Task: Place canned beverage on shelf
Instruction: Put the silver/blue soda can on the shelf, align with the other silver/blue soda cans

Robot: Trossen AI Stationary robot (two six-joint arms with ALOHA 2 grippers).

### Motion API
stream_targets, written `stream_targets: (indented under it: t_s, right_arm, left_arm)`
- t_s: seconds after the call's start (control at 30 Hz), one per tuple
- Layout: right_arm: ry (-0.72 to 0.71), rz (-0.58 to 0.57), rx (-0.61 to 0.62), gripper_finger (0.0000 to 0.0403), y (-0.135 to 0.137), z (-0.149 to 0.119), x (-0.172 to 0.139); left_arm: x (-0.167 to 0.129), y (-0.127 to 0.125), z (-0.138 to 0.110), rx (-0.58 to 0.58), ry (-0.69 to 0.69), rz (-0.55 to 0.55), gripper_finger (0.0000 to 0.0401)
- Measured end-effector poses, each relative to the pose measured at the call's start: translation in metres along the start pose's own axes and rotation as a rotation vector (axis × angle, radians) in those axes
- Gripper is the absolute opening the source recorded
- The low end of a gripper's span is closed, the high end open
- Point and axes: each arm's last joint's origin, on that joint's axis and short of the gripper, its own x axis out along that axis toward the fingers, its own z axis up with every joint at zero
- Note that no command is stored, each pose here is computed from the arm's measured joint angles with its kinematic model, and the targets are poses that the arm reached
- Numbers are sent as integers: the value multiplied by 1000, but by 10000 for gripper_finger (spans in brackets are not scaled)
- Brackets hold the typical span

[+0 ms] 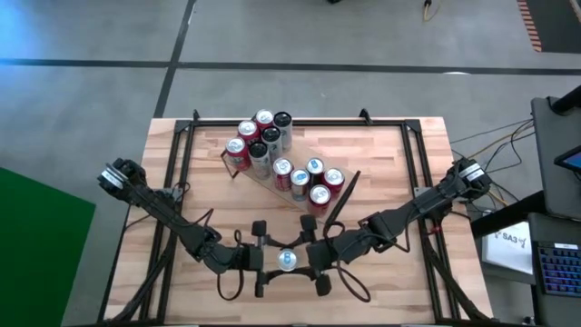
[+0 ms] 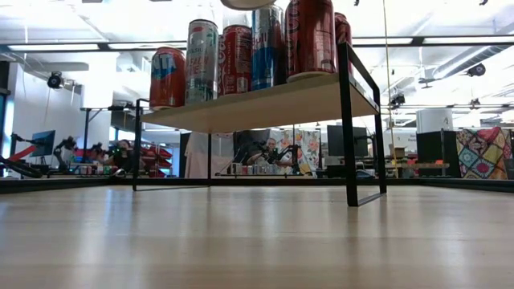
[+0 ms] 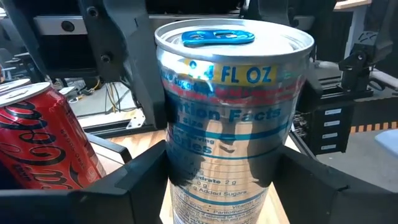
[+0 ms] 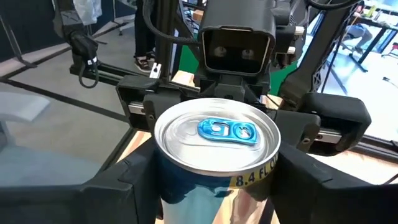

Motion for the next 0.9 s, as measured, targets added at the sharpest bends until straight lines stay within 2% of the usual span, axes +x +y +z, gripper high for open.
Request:
stream_targets:
  t_s: [0.33, 0.7, 0.9]
  right_arm:
    - [10, -9, 22, 215, -1, 0, -2]
    - [-4, -12, 87, 215, -9, 17, -26]
    - [-100, -33, 147, 215, -20, 42, -58]
  left_arm:
    - [0, 0, 2, 28, -7, 3, 293]
    - [-20, 4, 12, 100, 56, 66, 297]
    - [-33, 16, 27, 122, 56, 66, 297]
